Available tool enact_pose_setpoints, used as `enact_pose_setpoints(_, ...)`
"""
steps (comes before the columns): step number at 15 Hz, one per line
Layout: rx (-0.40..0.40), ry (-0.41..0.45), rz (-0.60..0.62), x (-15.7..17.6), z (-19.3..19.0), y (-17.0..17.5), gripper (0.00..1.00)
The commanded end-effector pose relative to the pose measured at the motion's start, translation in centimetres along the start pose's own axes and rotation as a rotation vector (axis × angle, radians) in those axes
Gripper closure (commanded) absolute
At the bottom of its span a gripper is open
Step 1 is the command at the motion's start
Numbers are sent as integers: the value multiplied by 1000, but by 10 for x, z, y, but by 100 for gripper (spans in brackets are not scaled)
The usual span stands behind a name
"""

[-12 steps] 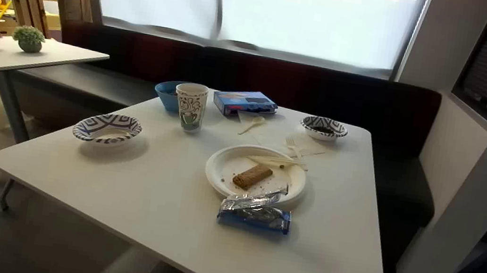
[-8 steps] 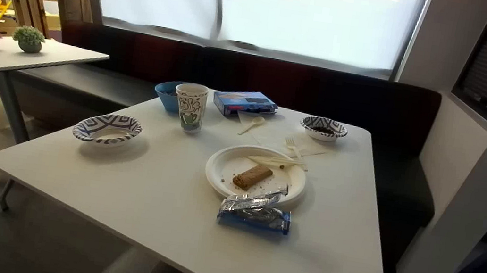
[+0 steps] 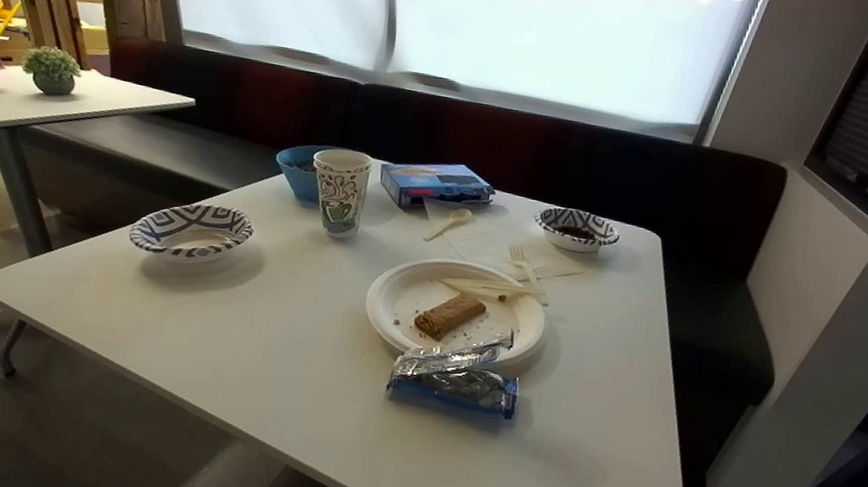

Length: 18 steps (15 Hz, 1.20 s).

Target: Use the knife to cut the cake

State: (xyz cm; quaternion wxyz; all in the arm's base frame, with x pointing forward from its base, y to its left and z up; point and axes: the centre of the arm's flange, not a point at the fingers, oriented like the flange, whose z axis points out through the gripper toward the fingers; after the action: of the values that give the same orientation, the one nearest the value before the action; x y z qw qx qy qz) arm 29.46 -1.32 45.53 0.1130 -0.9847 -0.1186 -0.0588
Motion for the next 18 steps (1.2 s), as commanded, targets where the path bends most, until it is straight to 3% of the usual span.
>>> enact_pose_setpoints(1,49,-110,-148,46,37,19,0)
enact_pose_setpoints(4,110,-170,-267,77,74,34,0)
enact_pose_setpoints(8,190,-154,-332,115,120,60,0)
enact_pose_setpoints(12,272,-111,-249,152,154,101,0)
enact_pose_setpoints(15,250,-87,-214,176,188,130,0)
enact_pose_setpoints(16,235,-98,-209,181,199,138,0)
enact_pose_setpoints(17,252,-81,-216,145,163,112,0)
enact_pose_setpoints(18,250,-99,-212,149,174,116,0)
